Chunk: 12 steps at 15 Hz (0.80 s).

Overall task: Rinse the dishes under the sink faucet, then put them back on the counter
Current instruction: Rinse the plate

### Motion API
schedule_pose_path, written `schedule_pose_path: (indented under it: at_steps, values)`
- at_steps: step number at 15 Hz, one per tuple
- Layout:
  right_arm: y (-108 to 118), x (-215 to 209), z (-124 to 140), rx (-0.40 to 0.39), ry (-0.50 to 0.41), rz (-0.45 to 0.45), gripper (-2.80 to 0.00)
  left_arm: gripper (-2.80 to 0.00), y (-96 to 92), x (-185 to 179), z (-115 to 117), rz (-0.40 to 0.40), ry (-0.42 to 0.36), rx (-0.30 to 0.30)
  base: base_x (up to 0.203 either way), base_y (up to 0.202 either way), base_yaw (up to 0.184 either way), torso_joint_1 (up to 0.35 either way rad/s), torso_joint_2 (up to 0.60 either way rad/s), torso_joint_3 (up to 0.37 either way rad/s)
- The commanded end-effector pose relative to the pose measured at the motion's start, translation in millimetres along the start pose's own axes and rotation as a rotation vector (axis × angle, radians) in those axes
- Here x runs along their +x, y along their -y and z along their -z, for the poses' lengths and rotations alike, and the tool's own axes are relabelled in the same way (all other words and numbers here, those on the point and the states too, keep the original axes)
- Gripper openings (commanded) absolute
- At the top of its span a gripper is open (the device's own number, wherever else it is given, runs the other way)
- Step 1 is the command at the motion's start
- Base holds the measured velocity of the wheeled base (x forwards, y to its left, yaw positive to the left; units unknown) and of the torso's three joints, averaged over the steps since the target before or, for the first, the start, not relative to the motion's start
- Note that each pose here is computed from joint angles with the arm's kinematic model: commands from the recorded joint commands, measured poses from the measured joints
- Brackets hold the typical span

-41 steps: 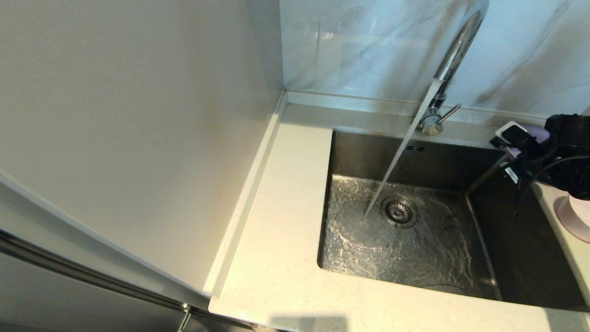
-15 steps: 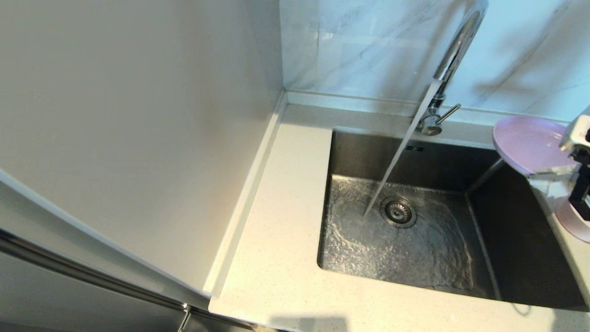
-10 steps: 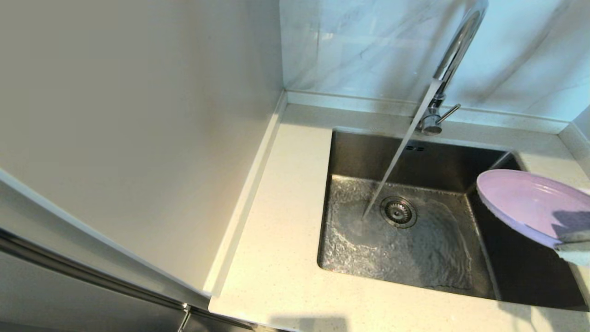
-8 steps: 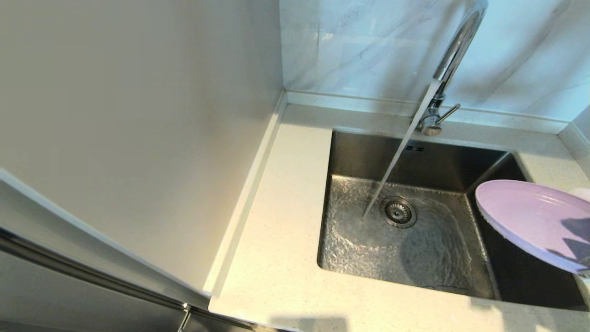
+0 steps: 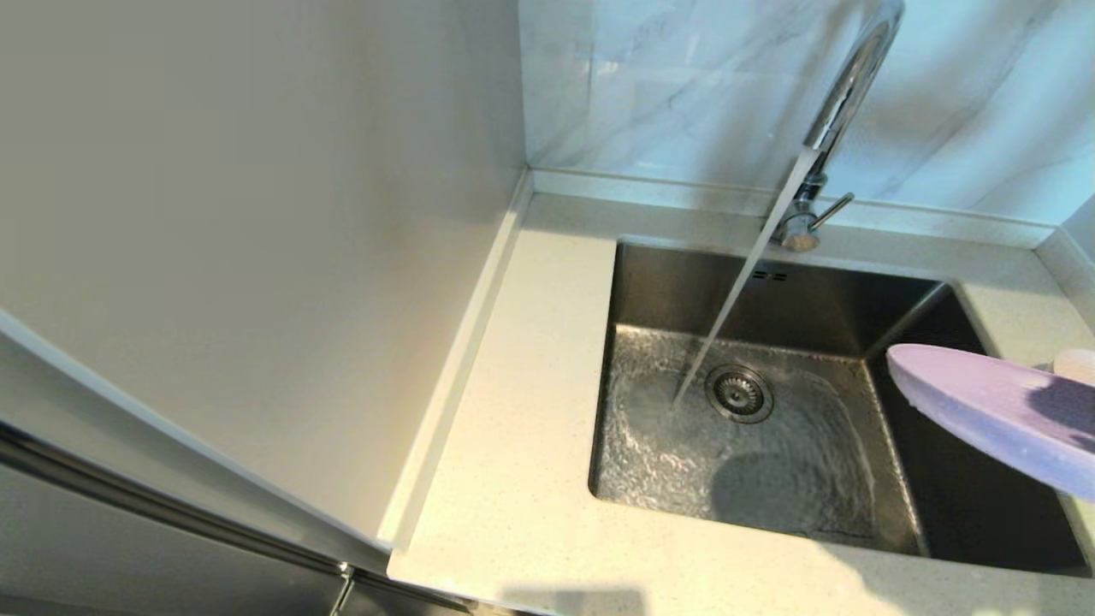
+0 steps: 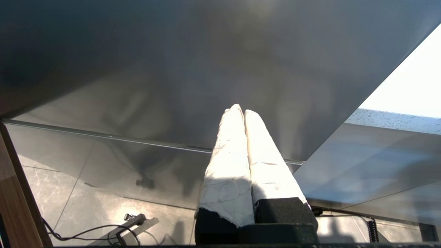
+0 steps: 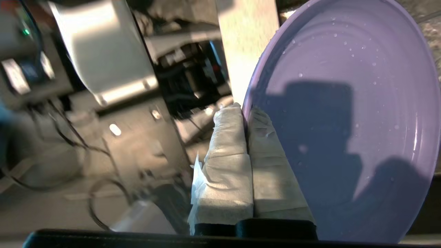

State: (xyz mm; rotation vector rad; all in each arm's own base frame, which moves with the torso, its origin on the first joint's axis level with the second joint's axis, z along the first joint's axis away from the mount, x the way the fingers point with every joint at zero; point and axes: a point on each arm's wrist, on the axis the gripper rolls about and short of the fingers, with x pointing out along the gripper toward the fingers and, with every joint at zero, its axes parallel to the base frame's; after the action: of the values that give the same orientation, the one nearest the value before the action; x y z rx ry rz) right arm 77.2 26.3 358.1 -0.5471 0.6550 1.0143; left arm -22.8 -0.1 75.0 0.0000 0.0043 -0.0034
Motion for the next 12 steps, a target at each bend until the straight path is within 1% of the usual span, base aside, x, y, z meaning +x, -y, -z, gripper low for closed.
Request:
schedule_pose_path:
  at_steps: [1, 2, 3, 4, 5, 6, 8, 9, 11, 12]
  values:
    - [19.5, 15.8, -25.8, 0.351, -0.006, -0.083, -2.80, -2.80, 0.0, 0.0, 0.0, 0.000, 0.000, 0.000, 0.000, 0.000, 0.000, 0.000, 0.00, 0.000]
    - [23.5, 22.7, -34.2, 0.484, -0.011, -0.088, -2.80, -2.80, 0.0, 0.0, 0.0, 0.000, 0.000, 0.000, 0.000, 0.000, 0.000, 0.000, 0.00, 0.000]
    - [27.9, 31.2, -44.4, 0.597, -0.008, -0.063, -2.80, -2.80, 0.0, 0.0, 0.0, 0.001, 0.000, 0.000, 0.000, 0.000, 0.000, 0.000, 0.00, 0.000]
    - [30.2, 41.2, -55.3, 0.671, -0.006, -0.026, -2.80, -2.80, 0.0, 0.0, 0.0, 0.001, 0.000, 0.000, 0.000, 0.000, 0.000, 0.000, 0.00, 0.000]
    - [30.8, 49.9, -64.9, 0.715, 0.000, 0.017, -2.80, -2.80, 0.0, 0.0, 0.0, 0.000, 0.000, 0.000, 0.000, 0.000, 0.000, 0.000, 0.00, 0.000]
    - [30.3, 55.7, -71.1, 0.742, 0.007, 0.041, -2.80, -2.80, 0.0, 0.0, 0.0, 0.000, 0.000, 0.000, 0.000, 0.000, 0.000, 0.000, 0.00, 0.000]
    - [31.5, 61.5, -79.0, 0.723, 0.040, 0.057, -2.80, -2.80, 0.0, 0.0, 0.0, 0.000, 0.000, 0.000, 0.000, 0.000, 0.000, 0.000, 0.00, 0.000]
    - [35.4, 65.3, -83.7, 0.714, 0.067, 0.099, -2.80, -2.80, 0.0, 0.0, 0.0, 0.001, 0.000, 0.000, 0.000, 0.000, 0.000, 0.000, 0.00, 0.000]
    - [41.2, 77.3, -97.7, 0.715, 0.133, 0.151, -2.80, -2.80, 0.0, 0.0, 0.0, 0.000, 0.000, 0.000, 0.000, 0.000, 0.000, 0.000, 0.00, 0.000]
    - [44.8, 84.6, -103.3, 0.712, 0.149, 0.199, -2.80, -2.80, 0.0, 0.0, 0.0, 0.000, 0.000, 0.000, 0.000, 0.000, 0.000, 0.000, 0.00, 0.000]
